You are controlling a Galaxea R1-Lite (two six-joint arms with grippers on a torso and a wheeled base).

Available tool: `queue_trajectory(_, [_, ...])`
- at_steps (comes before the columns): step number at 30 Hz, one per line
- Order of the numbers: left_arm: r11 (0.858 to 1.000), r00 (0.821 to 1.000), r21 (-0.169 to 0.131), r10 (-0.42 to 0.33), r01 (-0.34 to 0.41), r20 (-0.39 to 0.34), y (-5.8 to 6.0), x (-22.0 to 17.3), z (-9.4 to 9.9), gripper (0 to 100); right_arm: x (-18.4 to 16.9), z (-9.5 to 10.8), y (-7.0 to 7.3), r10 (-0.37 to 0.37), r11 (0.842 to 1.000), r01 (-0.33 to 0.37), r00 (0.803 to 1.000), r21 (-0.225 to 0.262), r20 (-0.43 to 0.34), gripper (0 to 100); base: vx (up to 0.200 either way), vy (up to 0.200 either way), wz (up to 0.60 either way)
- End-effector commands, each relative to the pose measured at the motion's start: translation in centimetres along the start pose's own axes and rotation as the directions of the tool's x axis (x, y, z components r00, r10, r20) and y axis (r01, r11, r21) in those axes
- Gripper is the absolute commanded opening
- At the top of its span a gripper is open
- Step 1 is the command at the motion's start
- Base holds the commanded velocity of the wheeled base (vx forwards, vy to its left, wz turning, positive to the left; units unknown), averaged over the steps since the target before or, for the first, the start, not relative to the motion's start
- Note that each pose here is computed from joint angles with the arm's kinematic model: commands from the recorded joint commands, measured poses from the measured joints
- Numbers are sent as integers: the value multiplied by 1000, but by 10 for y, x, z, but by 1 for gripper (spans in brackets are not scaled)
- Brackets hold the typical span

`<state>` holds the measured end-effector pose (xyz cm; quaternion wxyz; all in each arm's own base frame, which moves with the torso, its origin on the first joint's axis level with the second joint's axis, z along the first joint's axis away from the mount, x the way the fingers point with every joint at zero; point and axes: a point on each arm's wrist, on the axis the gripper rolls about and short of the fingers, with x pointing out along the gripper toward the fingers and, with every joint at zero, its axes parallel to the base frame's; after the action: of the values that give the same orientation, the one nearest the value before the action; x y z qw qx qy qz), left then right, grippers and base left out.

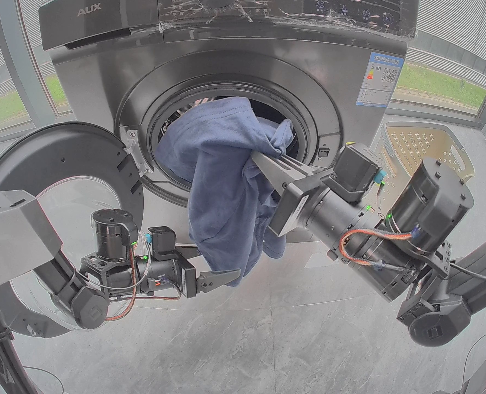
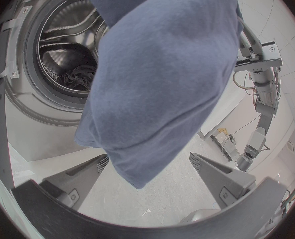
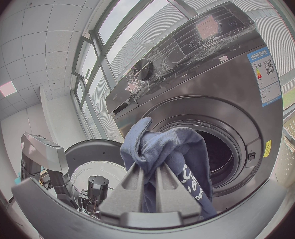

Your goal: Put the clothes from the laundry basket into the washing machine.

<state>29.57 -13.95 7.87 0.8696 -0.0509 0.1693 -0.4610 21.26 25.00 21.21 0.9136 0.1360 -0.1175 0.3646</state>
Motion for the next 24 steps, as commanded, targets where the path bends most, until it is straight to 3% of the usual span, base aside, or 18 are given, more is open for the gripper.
queue_trajectory(1, [1000,1000,-5,0,0,-5,4,6,-3,100,0,1,1,2,1000,-2,1000,1,4,0,0,0,0])
queue_trajectory(8, [999,998,23,-40,39,51,-6,13,5,100,-1,-2,-1,-2,1000,2,1000,-1,-8,0,0,0,0])
queue_trajectory(9, [999,997,25,-47,45,66,-9,14,6,0,-1,-3,-1,-2,1000,2,1000,0,-9,0,0,0,0])
queue_trajectory(16, [998,994,27,-55,53,89,-16,10,5,0,0,-3,-5,-13,1000,13,1000,-4,-12,0,0,0,0])
queue_trajectory(22, [996,990,60,-70,63,122,-32,-1,3,0,3,-14,-12,-34,999,34,999,-14,-37,0,0,0,0])
queue_trajectory(24, [995,987,80,-77,66,144,-42,-9,1,0,4,-22,-15,-40,999,39,998,-16,-58,0,0,0,0])
